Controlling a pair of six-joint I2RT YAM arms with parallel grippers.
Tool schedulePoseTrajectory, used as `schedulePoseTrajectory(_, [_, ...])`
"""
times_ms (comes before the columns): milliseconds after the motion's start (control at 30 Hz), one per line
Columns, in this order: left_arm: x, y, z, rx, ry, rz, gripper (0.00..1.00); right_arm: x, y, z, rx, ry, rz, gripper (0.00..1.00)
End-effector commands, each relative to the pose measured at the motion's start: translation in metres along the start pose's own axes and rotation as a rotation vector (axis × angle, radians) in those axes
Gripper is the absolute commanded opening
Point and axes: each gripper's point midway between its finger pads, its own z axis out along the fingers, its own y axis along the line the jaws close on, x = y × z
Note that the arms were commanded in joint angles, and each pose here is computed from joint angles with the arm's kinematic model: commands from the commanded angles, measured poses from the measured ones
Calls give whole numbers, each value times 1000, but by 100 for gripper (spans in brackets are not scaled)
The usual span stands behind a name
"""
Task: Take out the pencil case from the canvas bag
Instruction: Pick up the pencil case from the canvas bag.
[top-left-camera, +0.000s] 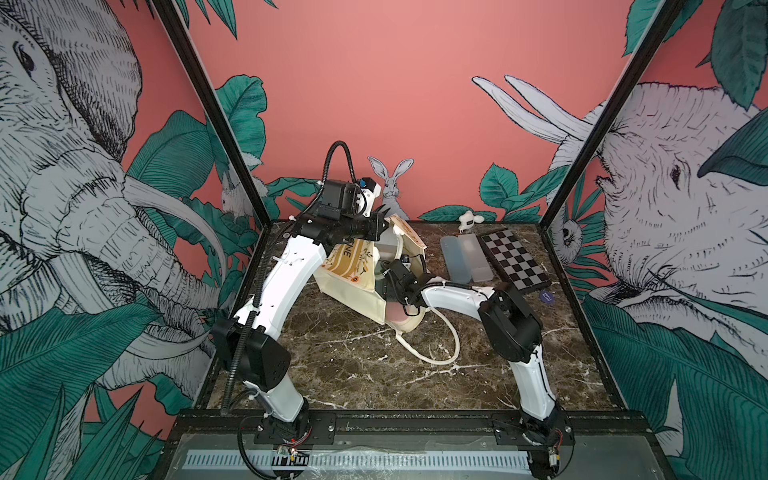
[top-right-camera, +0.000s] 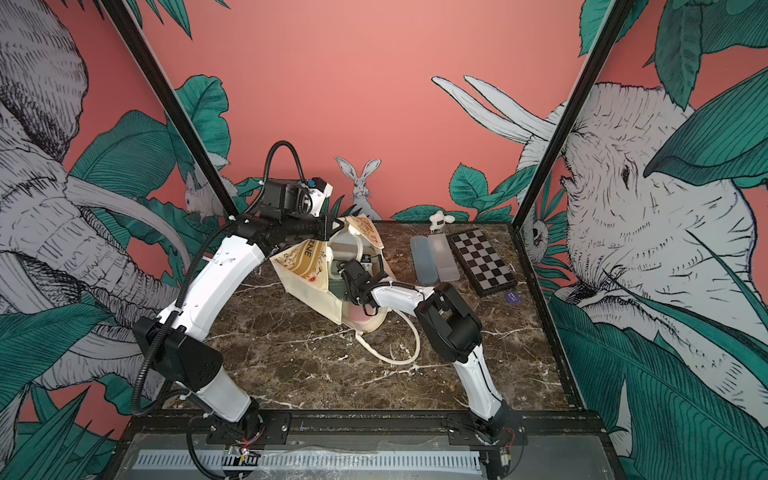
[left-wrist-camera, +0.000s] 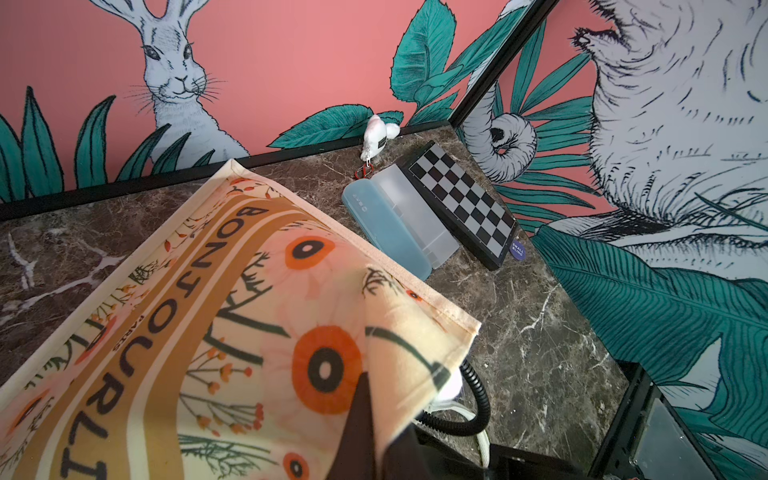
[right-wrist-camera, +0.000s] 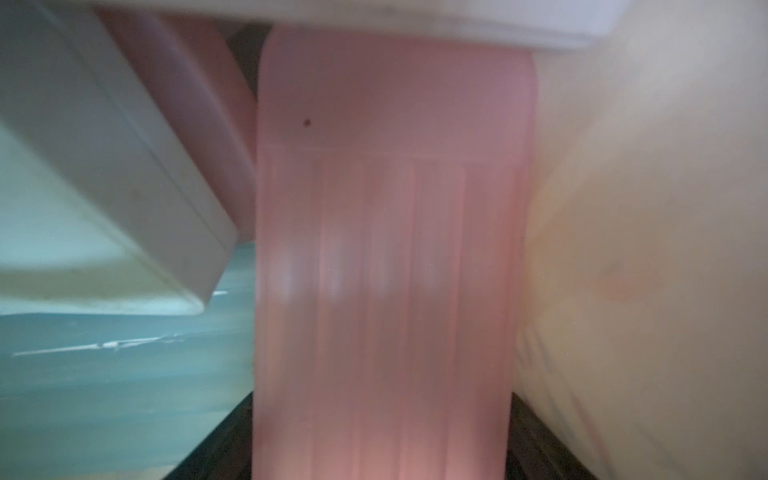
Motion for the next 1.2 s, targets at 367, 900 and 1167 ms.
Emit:
schedulePoseTrajectory(367, [-49, -26, -51, 0, -222, 98, 0, 8, -17, -50, -255, 106, 13, 71])
schedulePoseTrajectory(900, [-35, -24, -34, 34, -165, 98, 0, -7, 17, -98, -519, 37, 11, 68])
schedulePoseTrajectory(1167, [-25, -20, -24, 41, -137, 86, 0, -22, 5, -110, -436, 33, 47, 67])
